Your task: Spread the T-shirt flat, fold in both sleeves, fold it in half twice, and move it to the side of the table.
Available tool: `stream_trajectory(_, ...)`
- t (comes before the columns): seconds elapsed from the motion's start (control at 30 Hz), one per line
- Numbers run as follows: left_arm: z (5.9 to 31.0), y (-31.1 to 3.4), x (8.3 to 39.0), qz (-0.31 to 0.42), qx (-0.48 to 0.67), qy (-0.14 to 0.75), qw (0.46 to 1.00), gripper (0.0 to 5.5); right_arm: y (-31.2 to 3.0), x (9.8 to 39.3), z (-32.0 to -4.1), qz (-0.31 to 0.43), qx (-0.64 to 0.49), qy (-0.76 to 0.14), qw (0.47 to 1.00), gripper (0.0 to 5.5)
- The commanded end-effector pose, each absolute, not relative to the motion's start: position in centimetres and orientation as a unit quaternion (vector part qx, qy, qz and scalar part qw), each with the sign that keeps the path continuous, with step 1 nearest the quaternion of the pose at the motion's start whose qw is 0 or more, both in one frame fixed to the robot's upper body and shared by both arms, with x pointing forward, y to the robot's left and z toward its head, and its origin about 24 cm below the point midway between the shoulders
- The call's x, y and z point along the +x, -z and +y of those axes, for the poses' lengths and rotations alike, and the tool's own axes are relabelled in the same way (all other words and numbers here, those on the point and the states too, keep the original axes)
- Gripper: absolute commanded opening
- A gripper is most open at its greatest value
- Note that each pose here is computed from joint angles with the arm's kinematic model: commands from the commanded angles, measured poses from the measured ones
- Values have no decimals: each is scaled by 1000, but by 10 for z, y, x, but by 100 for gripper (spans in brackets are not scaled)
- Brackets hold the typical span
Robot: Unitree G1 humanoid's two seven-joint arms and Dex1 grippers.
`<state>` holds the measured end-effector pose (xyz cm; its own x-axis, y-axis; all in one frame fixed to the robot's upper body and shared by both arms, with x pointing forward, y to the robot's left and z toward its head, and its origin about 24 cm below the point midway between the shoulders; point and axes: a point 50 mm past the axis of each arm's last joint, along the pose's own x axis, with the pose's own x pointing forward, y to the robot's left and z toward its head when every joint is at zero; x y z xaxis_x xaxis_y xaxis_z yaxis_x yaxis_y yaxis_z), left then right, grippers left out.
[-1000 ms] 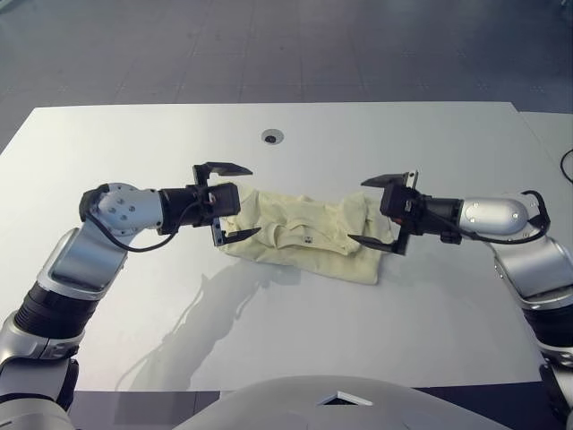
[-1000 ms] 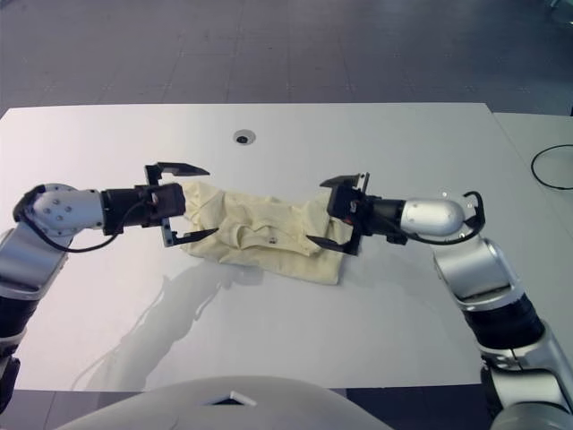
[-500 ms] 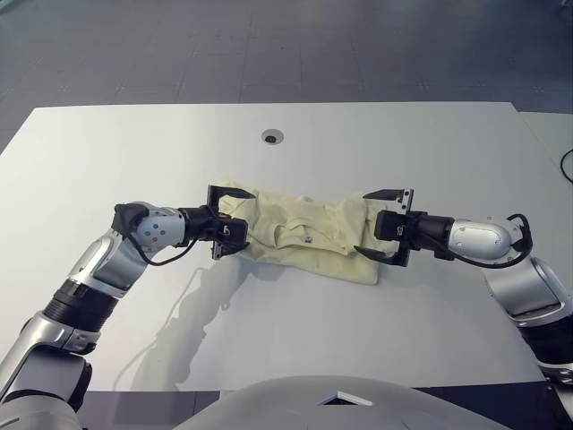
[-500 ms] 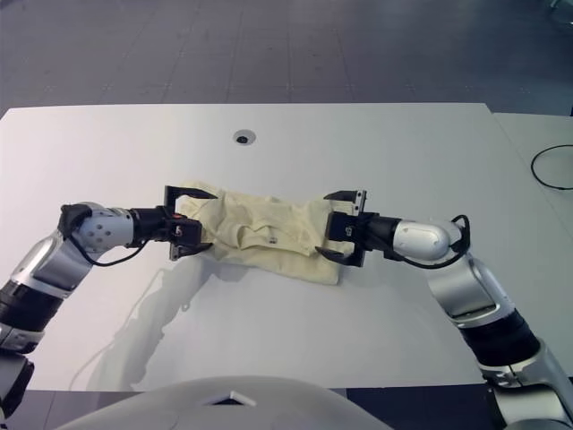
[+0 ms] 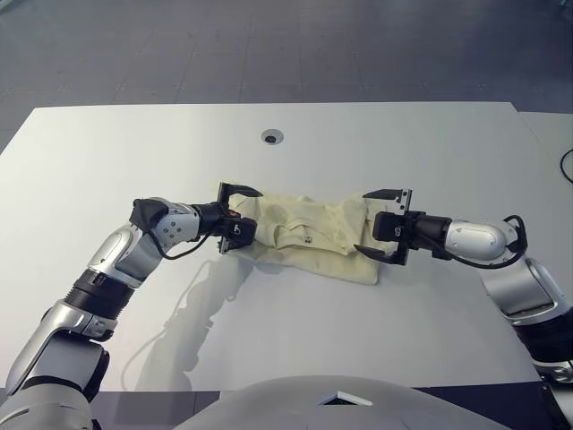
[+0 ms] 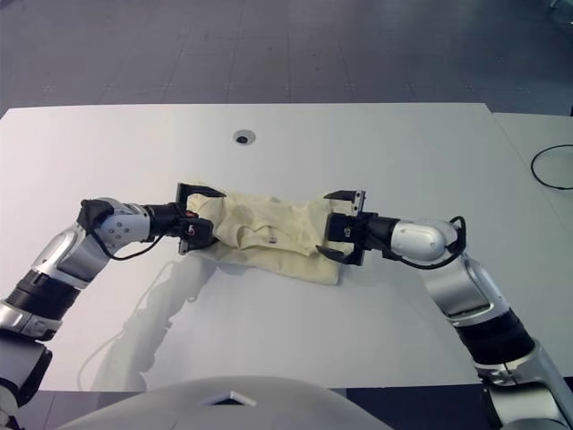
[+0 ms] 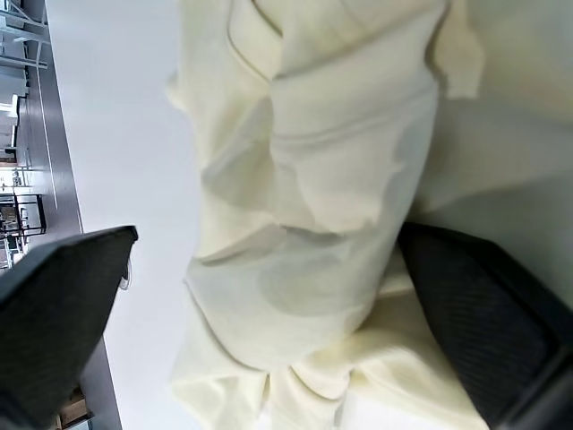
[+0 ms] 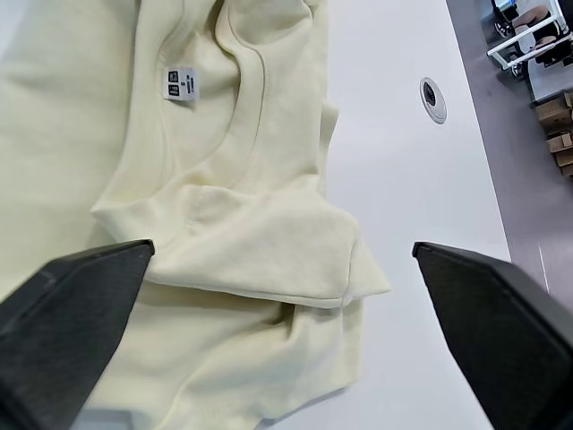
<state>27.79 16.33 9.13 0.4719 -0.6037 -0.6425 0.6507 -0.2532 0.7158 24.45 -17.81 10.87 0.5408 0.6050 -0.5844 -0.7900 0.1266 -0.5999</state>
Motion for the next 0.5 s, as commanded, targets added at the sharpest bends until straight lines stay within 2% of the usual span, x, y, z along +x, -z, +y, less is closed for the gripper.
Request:
stream_trajectory(0.03, 156, -95, 283, 6, 604, 506, 616, 462, -104, 240, -181, 106, -485, -479, 724, 540)
stream_trajectory(0.17, 156, -94, 282, 6, 602, 504, 620, 394, -110, 241, -183, 104, -492, -479, 720, 540)
stream_trajectory(0.37, 152, -98, 280, 1, 590, 508, 628, 290, -98, 240, -174, 97, -498, -486, 711, 540)
stream_trajectory(0.5, 152, -101, 280, 0, 586, 511, 629, 220, -90, 248, -171, 75, -526, -459, 712, 540)
